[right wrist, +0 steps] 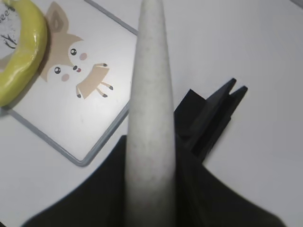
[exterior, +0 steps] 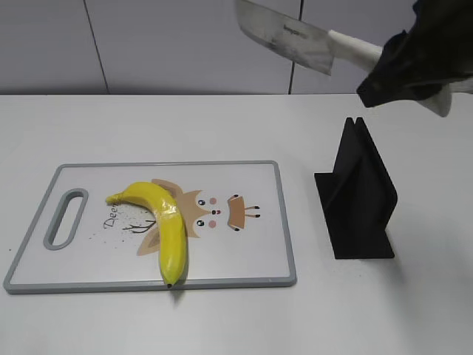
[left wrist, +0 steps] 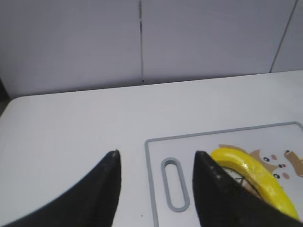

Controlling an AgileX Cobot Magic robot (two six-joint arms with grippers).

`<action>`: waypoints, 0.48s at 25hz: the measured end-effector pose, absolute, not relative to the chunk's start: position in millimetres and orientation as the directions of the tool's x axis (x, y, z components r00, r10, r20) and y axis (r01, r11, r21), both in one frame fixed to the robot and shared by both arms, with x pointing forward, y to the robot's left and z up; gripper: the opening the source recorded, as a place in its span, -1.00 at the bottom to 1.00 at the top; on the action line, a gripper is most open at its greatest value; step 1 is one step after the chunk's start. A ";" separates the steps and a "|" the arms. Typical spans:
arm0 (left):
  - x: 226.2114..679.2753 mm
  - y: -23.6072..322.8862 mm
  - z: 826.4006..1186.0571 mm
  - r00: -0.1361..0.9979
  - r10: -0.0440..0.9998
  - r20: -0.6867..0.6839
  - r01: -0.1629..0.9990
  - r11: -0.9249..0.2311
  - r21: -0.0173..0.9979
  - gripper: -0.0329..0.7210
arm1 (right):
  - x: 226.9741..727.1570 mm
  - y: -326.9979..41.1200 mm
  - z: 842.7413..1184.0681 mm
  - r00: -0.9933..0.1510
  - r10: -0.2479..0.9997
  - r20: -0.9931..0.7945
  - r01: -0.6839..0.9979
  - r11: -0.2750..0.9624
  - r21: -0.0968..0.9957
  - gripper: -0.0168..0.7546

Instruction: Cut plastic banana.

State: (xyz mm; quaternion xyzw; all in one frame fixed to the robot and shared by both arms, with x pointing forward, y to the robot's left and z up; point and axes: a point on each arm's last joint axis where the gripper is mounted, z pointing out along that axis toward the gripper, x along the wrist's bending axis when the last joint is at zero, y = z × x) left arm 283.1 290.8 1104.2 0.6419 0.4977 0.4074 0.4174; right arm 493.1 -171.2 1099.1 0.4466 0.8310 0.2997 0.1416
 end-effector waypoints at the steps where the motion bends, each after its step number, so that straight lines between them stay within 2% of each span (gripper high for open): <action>1: 293.2 288.2 1107.1 0.202 0.973 0.110 0.308 -0.170 0.936 0.36 | 497.8 -168.0 1101.0 -0.599 0.800 0.010 0.629 0.463 0.624 -0.45; 6: 345.6 277.0 1122.1 0.339 0.932 0.130 0.360 -0.256 0.897 0.36 | 518.3 -154.8 1106.3 -0.765 0.635 -0.104 0.468 0.660 0.587 -0.45; 12: 403.2 265.0 1153.5 0.508 0.844 0.171 0.366 -0.391 0.844 0.36 | 534.0 -137.1 1096.3 -0.897 0.422 -0.134 0.280 0.776 0.565 -0.45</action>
